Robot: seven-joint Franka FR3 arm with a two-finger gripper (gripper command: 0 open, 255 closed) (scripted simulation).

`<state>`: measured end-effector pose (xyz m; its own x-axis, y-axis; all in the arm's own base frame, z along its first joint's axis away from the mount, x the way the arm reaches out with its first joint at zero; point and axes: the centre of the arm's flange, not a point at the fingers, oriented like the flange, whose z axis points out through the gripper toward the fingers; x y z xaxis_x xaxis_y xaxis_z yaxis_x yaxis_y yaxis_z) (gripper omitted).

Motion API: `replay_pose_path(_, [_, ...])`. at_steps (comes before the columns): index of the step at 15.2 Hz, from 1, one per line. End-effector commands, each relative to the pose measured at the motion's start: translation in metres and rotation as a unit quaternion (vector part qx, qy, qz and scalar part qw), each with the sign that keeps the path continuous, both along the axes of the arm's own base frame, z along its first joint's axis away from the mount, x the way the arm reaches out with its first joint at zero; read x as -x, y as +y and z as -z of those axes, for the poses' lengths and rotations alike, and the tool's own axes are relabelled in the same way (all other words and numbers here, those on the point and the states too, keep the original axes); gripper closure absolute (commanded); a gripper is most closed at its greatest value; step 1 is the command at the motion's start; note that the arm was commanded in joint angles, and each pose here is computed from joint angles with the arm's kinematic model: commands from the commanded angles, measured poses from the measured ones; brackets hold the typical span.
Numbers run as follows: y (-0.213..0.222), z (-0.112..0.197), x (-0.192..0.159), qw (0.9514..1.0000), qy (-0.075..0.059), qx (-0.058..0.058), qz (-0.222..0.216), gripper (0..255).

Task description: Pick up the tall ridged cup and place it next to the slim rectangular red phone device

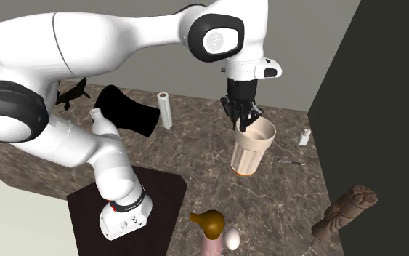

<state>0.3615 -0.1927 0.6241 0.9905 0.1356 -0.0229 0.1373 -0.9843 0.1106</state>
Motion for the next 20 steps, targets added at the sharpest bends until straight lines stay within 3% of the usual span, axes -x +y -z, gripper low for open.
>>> replay_pose_path(1, [-0.027, 0.0, -0.002, 1.0, 0.0, 0.0, 0.0, 255])
replay_pose_path(20, [-0.272, -0.001, -0.054, 1.0, 0.0, 0.0, -0.001, 255])
